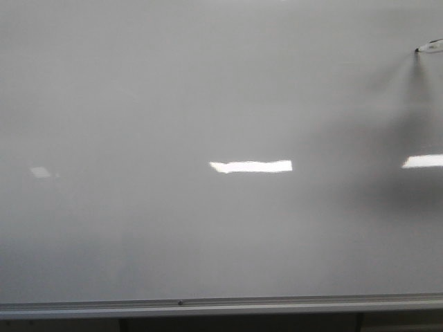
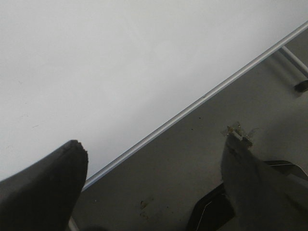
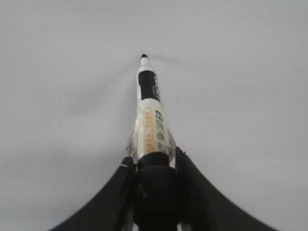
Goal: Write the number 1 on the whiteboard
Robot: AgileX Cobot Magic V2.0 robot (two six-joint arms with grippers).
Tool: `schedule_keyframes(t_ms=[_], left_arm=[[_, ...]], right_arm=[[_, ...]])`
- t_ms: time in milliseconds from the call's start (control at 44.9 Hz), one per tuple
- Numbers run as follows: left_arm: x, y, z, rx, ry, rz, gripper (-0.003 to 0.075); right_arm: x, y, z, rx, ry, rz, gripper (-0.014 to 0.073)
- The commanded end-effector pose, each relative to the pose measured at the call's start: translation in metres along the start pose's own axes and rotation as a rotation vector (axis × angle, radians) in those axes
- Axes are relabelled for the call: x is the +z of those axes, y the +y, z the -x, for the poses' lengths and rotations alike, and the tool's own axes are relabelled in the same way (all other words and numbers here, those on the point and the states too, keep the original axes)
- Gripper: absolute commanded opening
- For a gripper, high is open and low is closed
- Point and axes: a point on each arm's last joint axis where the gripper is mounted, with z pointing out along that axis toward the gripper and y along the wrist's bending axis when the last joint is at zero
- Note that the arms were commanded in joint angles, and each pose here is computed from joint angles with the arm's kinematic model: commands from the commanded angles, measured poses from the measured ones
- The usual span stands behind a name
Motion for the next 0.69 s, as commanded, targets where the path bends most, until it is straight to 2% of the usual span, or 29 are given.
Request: schedule_keyframes(t_ms=[0, 245, 401, 512, 668], left_arm=[[-0.01, 0.001, 0.009, -0.013, -0.092, 0.018, 0.0555], [-0.01, 0.001, 0.009, -0.013, -0.092, 0.018, 0.0555], [-0.01, 0.001, 0.009, -0.013, -0.092, 0.018, 0.0555], [-0.01, 0.001, 0.009, -0.013, -0.092, 0.018, 0.0555], [-0.01, 0.001, 0.009, -0.013, -0.092, 0.018, 0.0555]], right_arm=[[-0.008, -0.001, 0.013, -0.006, -0.043, -0.005, 0.0023], [-0.009, -0.002, -0.004, -0.013, 0.141, -0.008, 0.0023], [-0.01, -0.002, -0.011, -0.014, 0.214, -0.009, 0.0023], [-0.017, -0.002, -0.004, -0.014, 0.195, -0.008, 0.0023], [-0.056, 0.001, 0.013, -0.023, 0.124, -0.001, 0.0023]])
